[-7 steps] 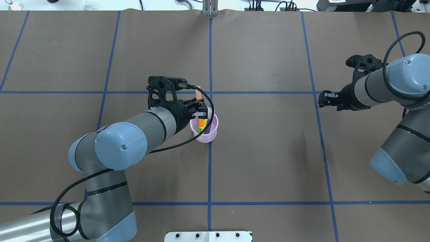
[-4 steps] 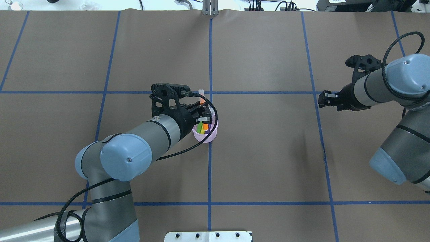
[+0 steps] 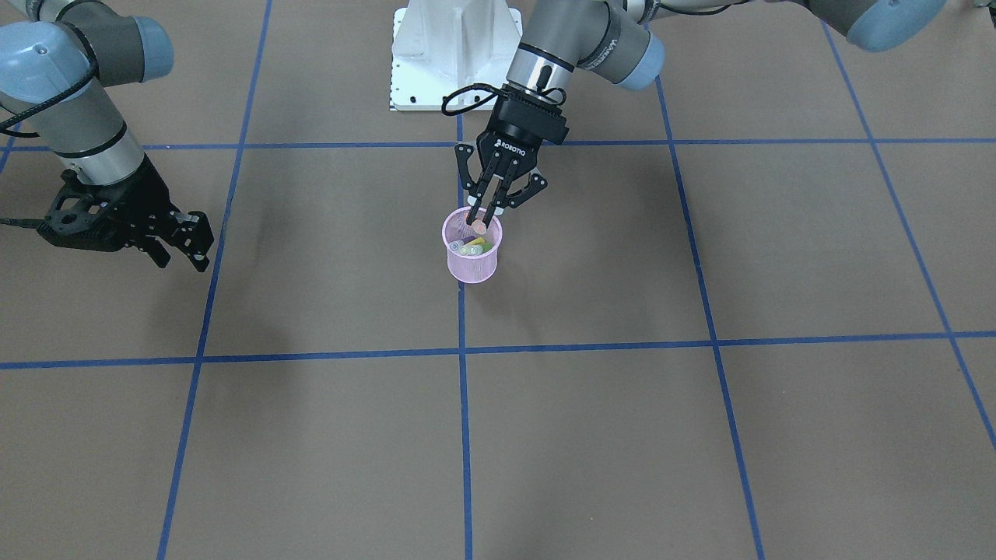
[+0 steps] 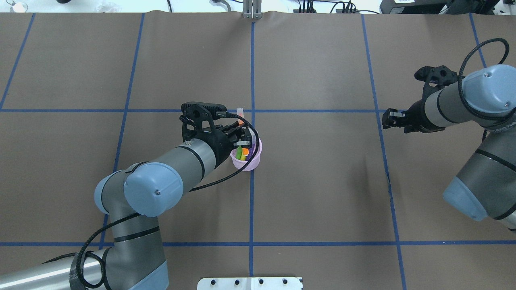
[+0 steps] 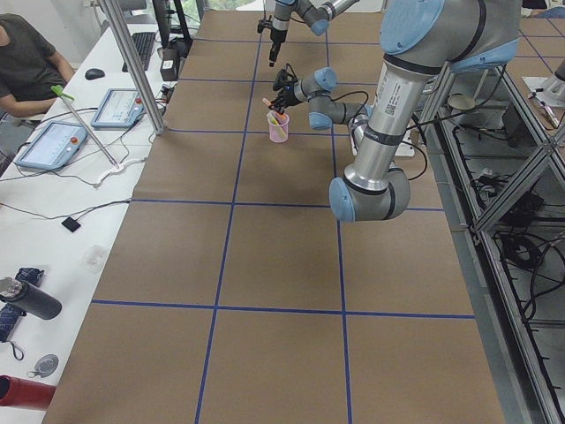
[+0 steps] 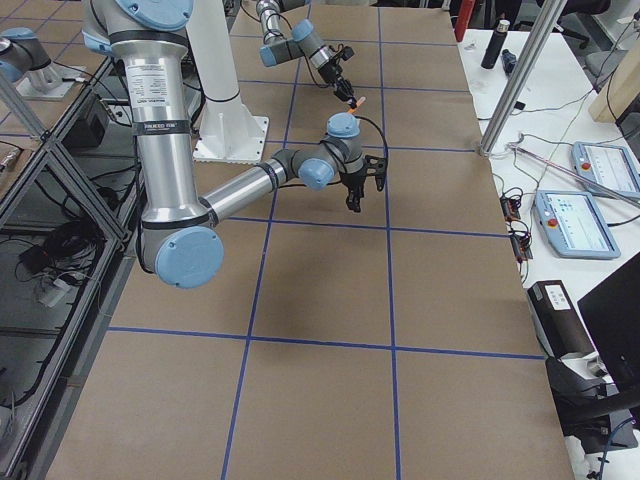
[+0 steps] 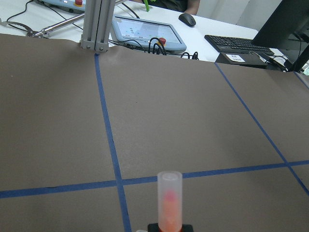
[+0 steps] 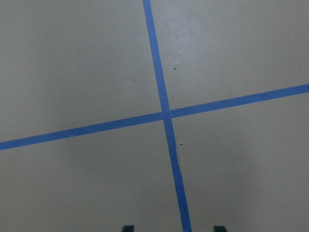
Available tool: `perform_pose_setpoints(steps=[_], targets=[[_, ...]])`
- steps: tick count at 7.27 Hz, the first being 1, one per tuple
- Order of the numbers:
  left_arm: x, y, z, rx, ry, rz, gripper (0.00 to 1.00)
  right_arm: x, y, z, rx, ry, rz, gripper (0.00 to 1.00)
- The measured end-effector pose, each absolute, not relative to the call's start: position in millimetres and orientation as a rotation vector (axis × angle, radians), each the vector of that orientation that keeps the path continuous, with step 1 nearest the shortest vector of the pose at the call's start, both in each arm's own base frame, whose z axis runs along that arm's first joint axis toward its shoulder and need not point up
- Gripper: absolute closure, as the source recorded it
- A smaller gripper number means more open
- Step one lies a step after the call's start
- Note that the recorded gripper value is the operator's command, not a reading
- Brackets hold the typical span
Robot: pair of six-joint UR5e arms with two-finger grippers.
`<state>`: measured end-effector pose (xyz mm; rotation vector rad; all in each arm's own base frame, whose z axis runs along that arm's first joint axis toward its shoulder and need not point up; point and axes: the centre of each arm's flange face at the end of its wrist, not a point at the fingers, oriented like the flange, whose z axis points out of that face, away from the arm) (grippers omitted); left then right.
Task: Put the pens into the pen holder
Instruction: 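Carry the orange marker over the pink cup with the left gripper, then open the left gripper to drop the orange marker into the cup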
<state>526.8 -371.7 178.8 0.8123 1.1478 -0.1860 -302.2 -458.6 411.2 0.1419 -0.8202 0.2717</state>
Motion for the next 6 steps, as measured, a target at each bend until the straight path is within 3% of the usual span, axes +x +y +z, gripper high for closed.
perform_pose_setpoints(steps=[1,2,6], targets=[[527,-371,178,0.814,1.155,-0.185,0.11,-302,-459,412,0.141,-0.819,0.272,0.37],[526,-371,177,0.815,1.166,-0.183,0.01,-303,-459,413,0.140,-0.818,0.272,0.37],[504,-367,196,0.805,1.177,-0.200,0.02,-302,-460,413,0.140,-0.818,0.274,0.37]])
